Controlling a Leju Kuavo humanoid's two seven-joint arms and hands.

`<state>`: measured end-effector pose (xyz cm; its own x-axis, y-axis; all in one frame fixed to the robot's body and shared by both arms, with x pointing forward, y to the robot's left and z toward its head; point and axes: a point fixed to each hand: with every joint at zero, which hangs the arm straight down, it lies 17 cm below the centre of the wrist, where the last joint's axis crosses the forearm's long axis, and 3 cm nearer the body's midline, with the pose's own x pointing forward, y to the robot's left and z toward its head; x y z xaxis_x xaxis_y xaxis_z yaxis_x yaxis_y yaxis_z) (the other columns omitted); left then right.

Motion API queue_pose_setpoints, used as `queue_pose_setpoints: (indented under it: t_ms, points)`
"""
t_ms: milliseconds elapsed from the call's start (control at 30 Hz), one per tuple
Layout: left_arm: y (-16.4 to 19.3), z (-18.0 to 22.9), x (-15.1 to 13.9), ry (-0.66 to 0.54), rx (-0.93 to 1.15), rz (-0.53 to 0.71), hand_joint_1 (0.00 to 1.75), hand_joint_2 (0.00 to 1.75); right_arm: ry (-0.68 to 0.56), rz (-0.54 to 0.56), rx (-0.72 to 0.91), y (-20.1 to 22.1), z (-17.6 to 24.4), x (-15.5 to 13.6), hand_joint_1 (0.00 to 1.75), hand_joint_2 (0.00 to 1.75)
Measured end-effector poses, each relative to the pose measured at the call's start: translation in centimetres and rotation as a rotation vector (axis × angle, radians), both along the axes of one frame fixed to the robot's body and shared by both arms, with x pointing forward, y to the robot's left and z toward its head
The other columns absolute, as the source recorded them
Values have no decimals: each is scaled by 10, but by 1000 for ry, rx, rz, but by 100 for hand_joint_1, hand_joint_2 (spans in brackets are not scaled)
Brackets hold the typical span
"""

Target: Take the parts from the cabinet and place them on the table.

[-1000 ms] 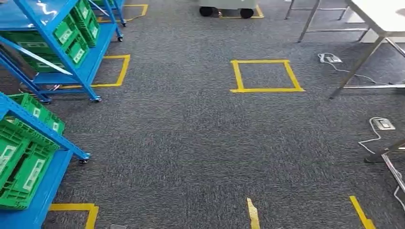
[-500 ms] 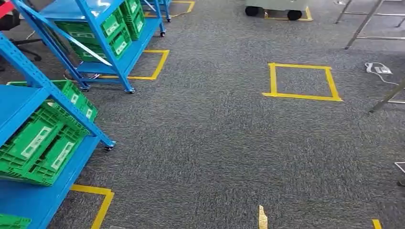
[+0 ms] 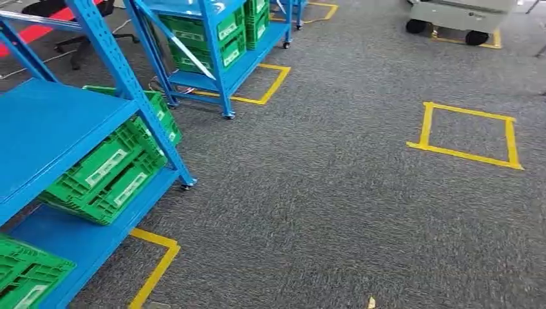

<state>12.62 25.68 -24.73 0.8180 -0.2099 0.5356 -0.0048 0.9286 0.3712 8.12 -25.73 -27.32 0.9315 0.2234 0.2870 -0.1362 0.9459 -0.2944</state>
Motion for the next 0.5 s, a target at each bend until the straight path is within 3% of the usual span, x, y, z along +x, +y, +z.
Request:
queue_pose_setpoints:
  t_ms: [500]
  points:
    - [1,-1,-3,7,-11,12,0,0,0,-1,-8,-2,0,-1,0,0]
